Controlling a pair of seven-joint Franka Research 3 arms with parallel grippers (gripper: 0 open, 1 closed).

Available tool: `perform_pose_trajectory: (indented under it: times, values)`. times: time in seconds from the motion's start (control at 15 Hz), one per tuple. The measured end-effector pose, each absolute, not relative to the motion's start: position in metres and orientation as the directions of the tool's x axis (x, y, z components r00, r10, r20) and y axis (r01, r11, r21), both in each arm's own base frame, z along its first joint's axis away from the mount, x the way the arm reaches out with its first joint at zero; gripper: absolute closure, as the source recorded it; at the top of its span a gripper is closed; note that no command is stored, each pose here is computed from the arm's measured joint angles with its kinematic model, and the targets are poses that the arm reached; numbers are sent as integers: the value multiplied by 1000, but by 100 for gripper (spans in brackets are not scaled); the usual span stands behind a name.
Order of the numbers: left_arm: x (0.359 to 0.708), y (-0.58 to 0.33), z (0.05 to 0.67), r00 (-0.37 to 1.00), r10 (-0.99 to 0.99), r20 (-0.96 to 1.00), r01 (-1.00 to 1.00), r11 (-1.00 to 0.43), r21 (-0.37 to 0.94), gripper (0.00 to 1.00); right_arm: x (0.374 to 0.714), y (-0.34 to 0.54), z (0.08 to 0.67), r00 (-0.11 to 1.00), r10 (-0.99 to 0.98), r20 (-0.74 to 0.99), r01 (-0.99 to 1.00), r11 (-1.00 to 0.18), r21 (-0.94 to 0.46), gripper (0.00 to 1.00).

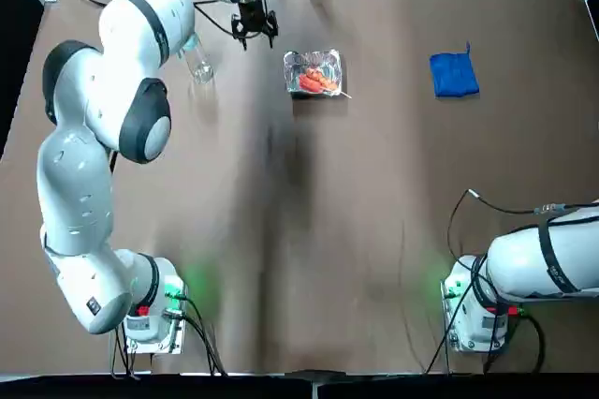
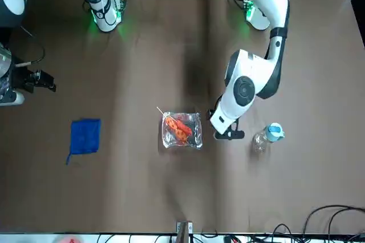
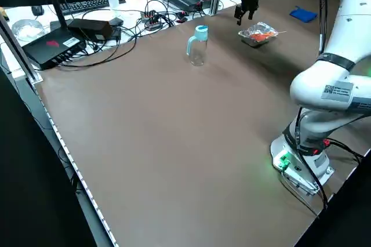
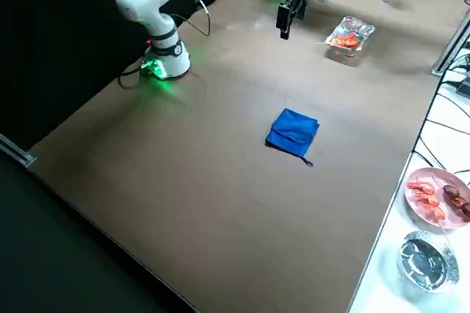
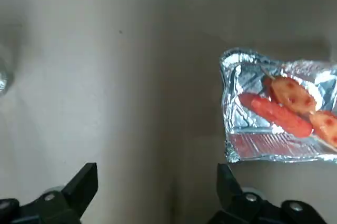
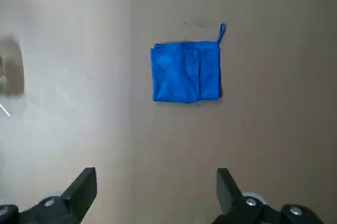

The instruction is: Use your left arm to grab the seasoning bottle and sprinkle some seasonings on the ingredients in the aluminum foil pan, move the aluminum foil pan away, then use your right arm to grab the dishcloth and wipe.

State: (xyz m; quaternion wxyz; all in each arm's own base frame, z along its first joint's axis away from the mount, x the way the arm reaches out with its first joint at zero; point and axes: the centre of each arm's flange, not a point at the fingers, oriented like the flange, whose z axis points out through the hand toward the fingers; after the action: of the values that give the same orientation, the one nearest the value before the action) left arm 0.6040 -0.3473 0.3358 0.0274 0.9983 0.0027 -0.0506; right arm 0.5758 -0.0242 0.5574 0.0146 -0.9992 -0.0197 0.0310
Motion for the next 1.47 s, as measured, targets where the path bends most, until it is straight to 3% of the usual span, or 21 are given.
perform_pose_trajectory:
  times: [1.0, 1.13, 1.27, 1.47]
  values:
    - [578, -414, 203, 999, -16, -52, -14, -999, 36, 2, 576, -24, 557, 997, 41, -61, 39, -999, -30, 0]
    - [576, -416, 197, 999, -5, -52, -3, -1000, 31, 15, 576, -24, 557, 997, 41, -61, 39, -999, -30, 0]
    - [575, -417, 196, 999, 1, -53, 3, -1000, 31, 19, 576, -24, 557, 997, 41, -61, 39, -999, -30, 0]
    - [572, -421, 195, 998, 22, -58, 24, -999, 34, 48, 576, -24, 557, 997, 41, -61, 39, -999, -30, 0]
